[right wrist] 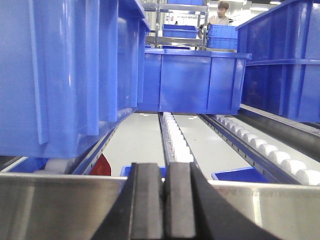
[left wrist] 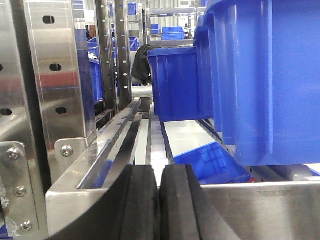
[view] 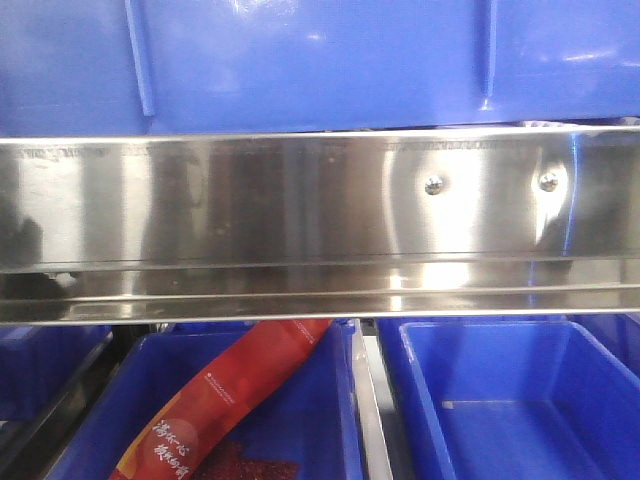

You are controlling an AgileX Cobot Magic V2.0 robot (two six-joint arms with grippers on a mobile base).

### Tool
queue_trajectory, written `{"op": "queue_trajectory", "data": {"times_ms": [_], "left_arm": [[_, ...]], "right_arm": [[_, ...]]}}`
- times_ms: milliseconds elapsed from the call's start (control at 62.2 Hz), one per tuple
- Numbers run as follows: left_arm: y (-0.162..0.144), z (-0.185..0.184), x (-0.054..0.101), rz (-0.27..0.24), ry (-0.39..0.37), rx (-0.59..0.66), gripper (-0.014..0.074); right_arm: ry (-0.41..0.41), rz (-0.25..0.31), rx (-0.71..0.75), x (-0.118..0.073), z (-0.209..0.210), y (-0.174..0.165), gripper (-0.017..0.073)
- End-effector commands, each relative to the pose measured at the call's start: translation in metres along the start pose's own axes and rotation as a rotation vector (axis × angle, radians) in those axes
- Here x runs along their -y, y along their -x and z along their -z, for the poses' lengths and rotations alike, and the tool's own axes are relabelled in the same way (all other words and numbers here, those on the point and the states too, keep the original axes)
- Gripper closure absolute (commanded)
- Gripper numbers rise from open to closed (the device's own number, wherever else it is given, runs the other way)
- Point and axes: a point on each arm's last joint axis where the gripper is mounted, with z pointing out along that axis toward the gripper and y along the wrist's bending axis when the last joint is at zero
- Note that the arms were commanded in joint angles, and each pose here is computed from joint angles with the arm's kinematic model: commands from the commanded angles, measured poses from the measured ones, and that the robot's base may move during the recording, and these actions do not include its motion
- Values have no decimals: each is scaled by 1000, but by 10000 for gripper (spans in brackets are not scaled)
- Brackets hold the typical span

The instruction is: Move blue bin to conveyor side

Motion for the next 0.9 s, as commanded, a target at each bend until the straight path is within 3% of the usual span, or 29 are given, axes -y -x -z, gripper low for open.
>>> {"op": "queue_trajectory", "data": {"times_ms": [0, 884], "left_arm": [[3, 0, 0, 1, -3, 24, 582], [5, 0, 0, 1, -4, 42, 582]], "right_arm": [[0, 11, 24, 0, 0, 2, 648], [0, 11, 32, 0, 0, 3, 648]]}}
